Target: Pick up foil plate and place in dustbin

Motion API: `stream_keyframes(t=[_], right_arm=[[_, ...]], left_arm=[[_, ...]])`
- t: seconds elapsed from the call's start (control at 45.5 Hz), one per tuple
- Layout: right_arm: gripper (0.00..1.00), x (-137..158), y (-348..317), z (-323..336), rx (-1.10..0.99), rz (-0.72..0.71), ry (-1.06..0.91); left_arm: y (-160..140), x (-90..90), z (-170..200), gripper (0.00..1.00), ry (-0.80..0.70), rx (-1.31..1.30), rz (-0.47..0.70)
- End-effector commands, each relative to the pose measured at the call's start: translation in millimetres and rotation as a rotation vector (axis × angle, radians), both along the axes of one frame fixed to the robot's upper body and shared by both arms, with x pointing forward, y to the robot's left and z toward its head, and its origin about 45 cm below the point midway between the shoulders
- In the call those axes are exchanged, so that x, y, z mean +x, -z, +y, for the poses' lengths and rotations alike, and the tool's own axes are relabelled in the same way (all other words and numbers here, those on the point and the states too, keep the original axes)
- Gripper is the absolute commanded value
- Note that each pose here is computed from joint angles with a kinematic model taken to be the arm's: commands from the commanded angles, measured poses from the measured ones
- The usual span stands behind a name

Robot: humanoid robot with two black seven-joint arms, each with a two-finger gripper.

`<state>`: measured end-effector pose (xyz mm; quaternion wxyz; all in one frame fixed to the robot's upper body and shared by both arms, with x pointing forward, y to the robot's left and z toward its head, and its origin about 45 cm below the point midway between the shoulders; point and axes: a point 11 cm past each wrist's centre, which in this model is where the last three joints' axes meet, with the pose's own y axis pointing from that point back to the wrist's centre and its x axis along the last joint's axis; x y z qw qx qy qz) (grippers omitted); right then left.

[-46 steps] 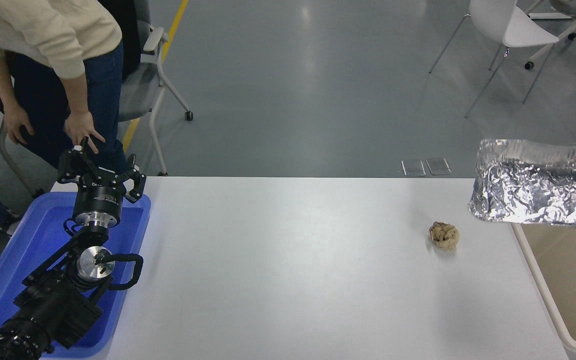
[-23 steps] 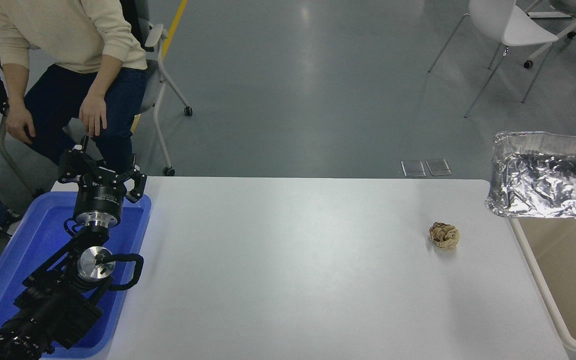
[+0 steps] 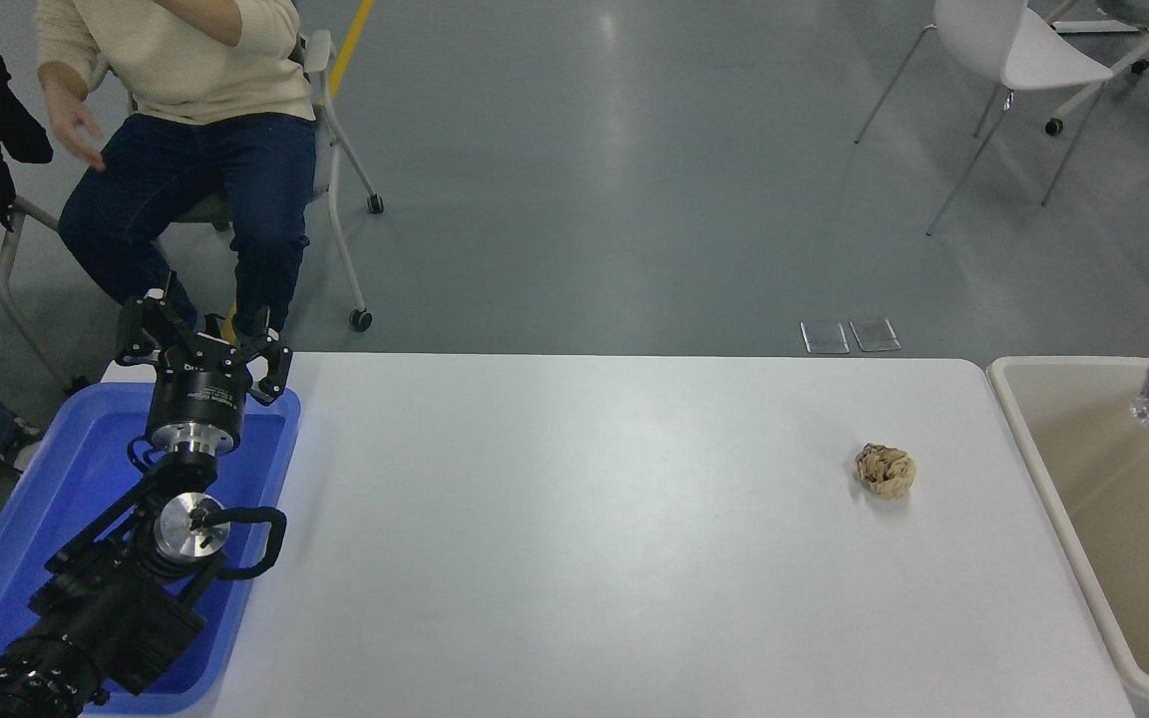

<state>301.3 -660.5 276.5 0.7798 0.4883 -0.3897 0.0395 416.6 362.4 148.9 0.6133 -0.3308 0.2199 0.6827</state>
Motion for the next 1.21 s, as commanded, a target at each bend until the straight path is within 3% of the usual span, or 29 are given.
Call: stream_keyframes(t=[0.0, 0.264, 0.484, 0.527, 0.571, 0.593, 0.615, 0.967, 1.187], right_arm=[[0.0, -60, 97, -28, 0.022, -0.099, 0.222], [0.0, -68, 171, 13, 0.101, -0.214, 0.344], [0.01, -69, 180, 20, 0.143, -0.246, 0.412], [0.4, -69, 180, 20, 0.145, -0.249, 0.415], [0.71, -69, 180, 20, 0.147, -0.251, 0.416], [0.95, -69, 179, 20, 0.148, -0.253, 0.417], [1.0, -69, 178, 19, 0.146, -0.254, 0.418], [1.0, -19, 160, 47, 0.266, -0.286, 0.339], [1.0, 16, 119, 102, 0.431, -0.218, 0.13]], left_arm=[[0, 0.2, 0, 0.99, 0.0, -0.001, -0.001], [0, 0.1, 1, 0.99, -0.003, -0.001, -0.001], [0, 0.1, 1, 0.99, -0.003, -0.001, -0.001], [0, 0.2, 0, 0.99, -0.001, -0.001, -0.002], [-1, 0.2, 0, 0.99, -0.002, -0.001, -0.002], [0, 0.1, 1, 0.99, -0.003, -0.001, -0.001], [-1, 0.2, 0, 0.99, -0.002, -0.001, -0.002], [0, 0.0, 0, 0.99, -0.002, 0.0, -0.001], [0, 0.1, 0, 0.99, -0.001, 0.0, 0.0]])
